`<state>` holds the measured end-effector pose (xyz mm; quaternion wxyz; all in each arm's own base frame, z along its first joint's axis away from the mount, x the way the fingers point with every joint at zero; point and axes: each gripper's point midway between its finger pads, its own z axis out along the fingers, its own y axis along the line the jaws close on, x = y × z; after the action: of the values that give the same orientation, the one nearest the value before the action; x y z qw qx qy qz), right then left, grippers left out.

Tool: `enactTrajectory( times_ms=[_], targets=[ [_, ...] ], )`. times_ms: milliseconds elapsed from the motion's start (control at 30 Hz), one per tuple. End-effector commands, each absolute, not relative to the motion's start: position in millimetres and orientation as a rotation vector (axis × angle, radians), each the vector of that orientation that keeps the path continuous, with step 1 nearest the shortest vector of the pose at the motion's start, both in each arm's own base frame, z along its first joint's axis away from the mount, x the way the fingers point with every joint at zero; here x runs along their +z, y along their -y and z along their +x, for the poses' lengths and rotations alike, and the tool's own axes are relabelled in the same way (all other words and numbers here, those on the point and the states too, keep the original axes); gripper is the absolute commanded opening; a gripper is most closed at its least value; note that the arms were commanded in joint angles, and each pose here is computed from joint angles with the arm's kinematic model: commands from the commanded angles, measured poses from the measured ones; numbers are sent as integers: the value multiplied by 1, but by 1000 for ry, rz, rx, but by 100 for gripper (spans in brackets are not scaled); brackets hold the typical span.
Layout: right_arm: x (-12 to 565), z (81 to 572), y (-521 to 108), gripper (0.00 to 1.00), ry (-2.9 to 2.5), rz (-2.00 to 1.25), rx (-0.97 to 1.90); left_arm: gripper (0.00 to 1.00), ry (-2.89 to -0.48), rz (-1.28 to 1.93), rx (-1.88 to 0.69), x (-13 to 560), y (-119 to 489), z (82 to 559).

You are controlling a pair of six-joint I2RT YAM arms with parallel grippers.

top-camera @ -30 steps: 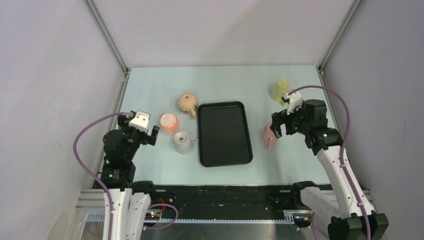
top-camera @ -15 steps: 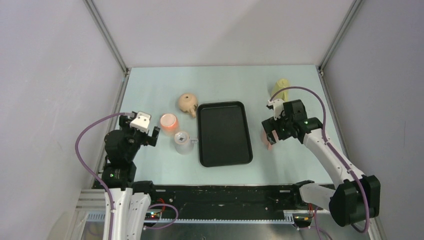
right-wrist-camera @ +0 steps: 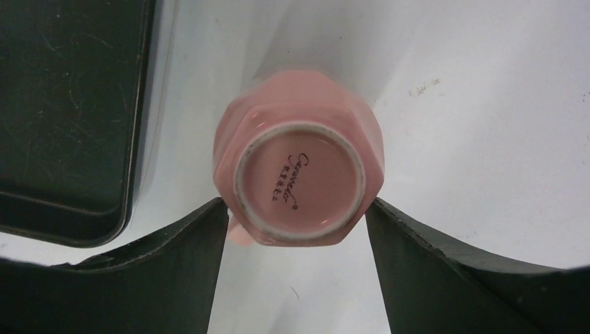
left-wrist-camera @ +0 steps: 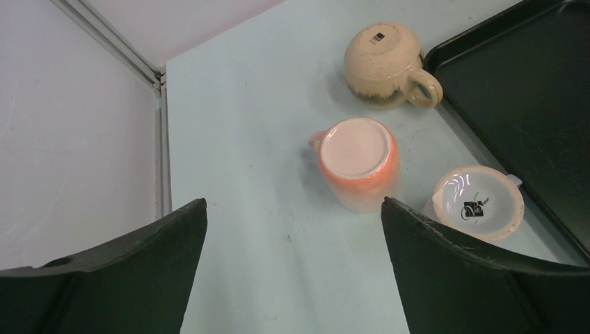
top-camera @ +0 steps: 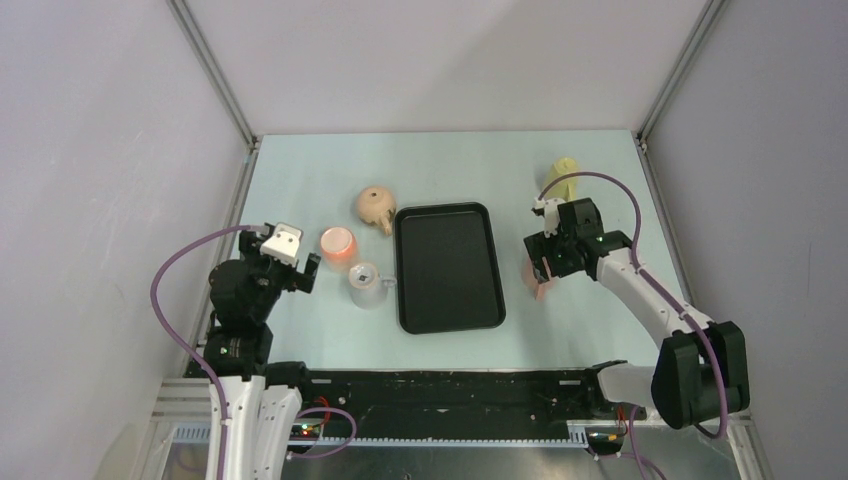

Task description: Turn the mug right side up

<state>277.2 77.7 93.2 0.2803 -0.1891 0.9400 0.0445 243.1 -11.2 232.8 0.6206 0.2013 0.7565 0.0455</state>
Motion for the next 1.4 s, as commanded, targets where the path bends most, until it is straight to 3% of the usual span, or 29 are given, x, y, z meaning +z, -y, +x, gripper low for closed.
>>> enactTrajectory(
  times_ms=[0,300,733,867,1033,1367],
  targets=[
    [87,287,-70,77,-2514,-438,51,98,-1719,460,80,235,15,244],
    [92,305,-49,76,-2468,-403,-61,98,-1735,459,76,231,15,246],
    [88,316,-35,74,-2529,-314,41,98,-1738,460,71,230,16,246],
    [88,318,-35,66,-2511,-311,47,98,-1741,462,69,229,16,247],
    [87,319,-40,48,-2498,-308,65,98,-1738,463,70,229,16,246],
    [89,322,-42,41,-2445,-279,45,98,-1736,463,67,230,17,246]
  ],
)
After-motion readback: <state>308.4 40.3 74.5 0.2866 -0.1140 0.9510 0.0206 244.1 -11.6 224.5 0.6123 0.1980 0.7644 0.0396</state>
